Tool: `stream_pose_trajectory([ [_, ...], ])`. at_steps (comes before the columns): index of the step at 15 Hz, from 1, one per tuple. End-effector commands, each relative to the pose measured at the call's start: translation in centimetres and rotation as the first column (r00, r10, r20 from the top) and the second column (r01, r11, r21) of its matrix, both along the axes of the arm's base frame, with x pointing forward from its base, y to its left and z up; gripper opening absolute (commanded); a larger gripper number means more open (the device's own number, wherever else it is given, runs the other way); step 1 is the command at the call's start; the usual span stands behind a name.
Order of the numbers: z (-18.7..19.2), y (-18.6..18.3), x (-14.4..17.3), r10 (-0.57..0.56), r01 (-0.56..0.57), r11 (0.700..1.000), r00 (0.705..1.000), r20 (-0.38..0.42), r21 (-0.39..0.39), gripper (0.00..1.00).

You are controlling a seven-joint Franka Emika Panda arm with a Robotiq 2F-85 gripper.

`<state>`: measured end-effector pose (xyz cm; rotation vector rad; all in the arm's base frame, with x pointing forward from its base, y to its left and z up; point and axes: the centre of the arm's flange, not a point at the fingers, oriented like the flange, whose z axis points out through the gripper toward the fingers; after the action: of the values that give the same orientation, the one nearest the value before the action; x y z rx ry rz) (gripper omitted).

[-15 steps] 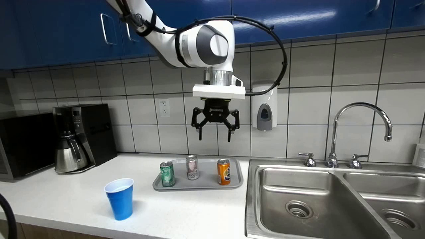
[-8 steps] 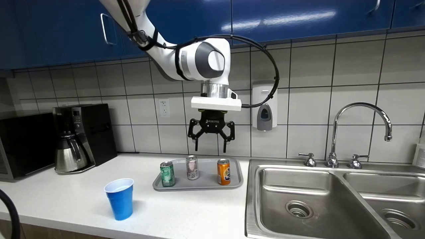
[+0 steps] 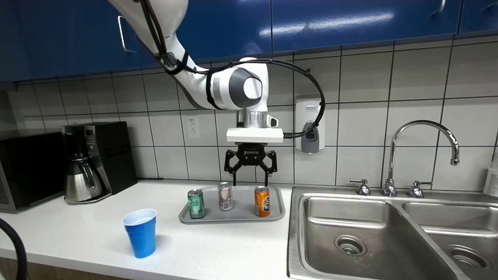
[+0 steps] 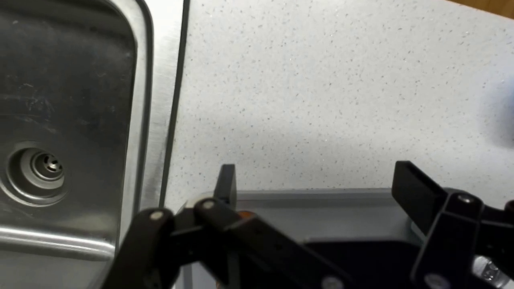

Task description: Move all the cans from the tray to the counter top

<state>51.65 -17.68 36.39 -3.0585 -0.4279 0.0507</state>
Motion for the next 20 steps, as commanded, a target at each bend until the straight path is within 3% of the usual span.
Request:
stream_pose_trajectory([
  [1, -1.4, -0.1, 0.3, -0.011, 0.012, 1.0, 0.999, 0.049, -0.017, 1.0],
  [10, -4.9, 0.3, 2.9, -0.044, 0.05, 0.998, 0.991, 0.128, -0.044, 1.0],
  [20, -8.2, -0.4, 7.8, -0.109, 0.12, 0.991, 0.98, 0.167, -0.06, 1.0],
])
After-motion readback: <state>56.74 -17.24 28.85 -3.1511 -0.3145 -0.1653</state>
